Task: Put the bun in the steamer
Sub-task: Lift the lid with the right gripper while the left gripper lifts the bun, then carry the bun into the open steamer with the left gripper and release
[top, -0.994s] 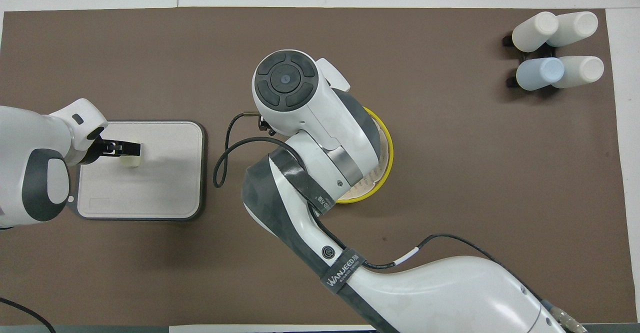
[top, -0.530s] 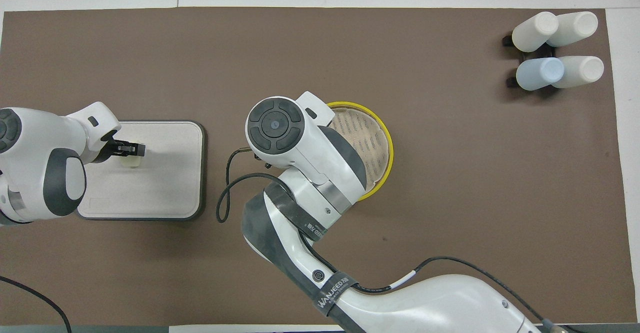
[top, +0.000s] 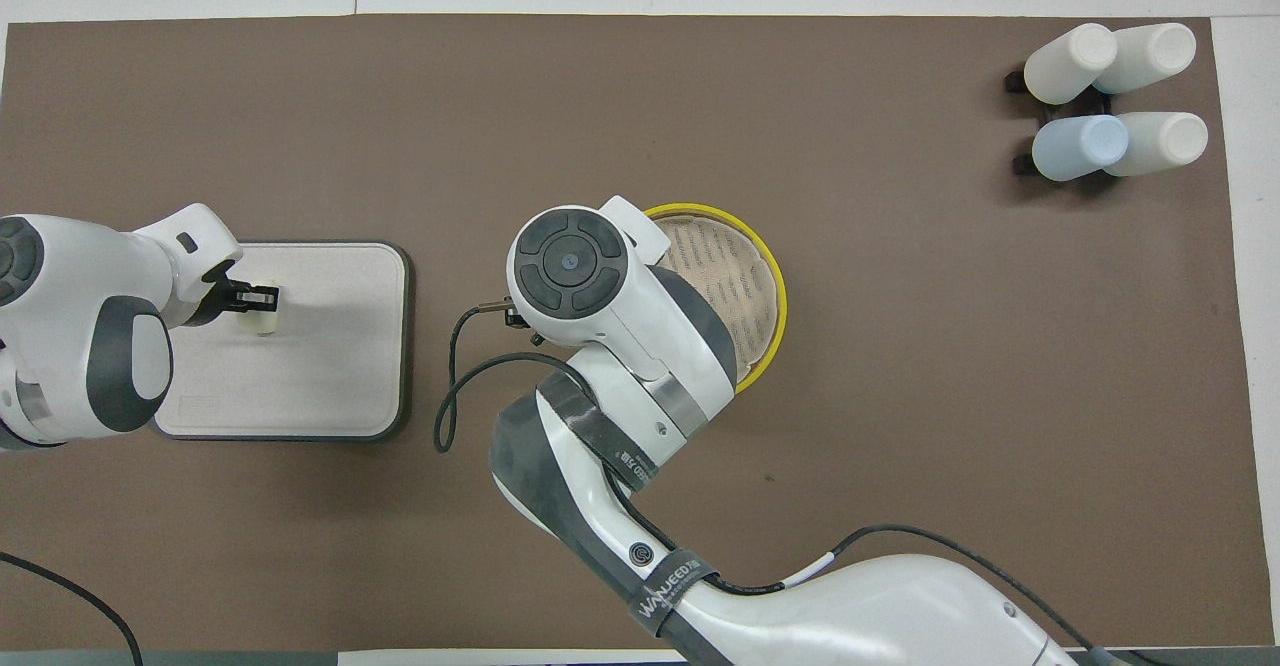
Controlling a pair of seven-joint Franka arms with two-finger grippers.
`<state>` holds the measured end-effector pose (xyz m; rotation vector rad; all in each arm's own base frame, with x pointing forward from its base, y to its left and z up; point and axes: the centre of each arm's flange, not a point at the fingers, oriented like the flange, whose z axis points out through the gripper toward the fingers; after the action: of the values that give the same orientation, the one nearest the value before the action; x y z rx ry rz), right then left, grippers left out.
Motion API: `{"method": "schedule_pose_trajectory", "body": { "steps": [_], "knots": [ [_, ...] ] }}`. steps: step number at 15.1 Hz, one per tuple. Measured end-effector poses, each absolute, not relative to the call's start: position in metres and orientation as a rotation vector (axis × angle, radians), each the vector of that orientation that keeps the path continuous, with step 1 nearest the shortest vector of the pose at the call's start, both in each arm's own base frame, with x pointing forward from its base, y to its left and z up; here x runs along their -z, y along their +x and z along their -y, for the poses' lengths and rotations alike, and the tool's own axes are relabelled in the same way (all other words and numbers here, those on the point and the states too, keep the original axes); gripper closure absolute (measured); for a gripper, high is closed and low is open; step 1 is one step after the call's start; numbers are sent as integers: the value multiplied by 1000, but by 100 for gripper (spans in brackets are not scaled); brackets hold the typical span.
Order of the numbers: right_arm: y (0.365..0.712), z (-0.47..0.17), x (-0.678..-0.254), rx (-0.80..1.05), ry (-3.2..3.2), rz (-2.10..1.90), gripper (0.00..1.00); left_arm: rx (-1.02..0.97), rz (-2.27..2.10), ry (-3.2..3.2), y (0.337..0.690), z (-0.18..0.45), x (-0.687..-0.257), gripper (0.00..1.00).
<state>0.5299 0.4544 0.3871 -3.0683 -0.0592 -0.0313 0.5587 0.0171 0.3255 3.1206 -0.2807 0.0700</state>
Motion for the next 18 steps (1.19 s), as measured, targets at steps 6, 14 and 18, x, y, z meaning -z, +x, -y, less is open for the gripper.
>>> {"method": "schedule_pose_trajectory", "body": {
  "steps": [6,14,18],
  "knots": [
    [527,-448,-385,28,-3073,131,91,59,143,3116,585,26,-426,78],
    [585,-360,-481,-39,-3142,222,91,55,12,3121,559,102,-525,78],
    [633,-199,-521,-127,-3130,331,91,46,-78,3109,553,135,-527,78]
  ]
}}
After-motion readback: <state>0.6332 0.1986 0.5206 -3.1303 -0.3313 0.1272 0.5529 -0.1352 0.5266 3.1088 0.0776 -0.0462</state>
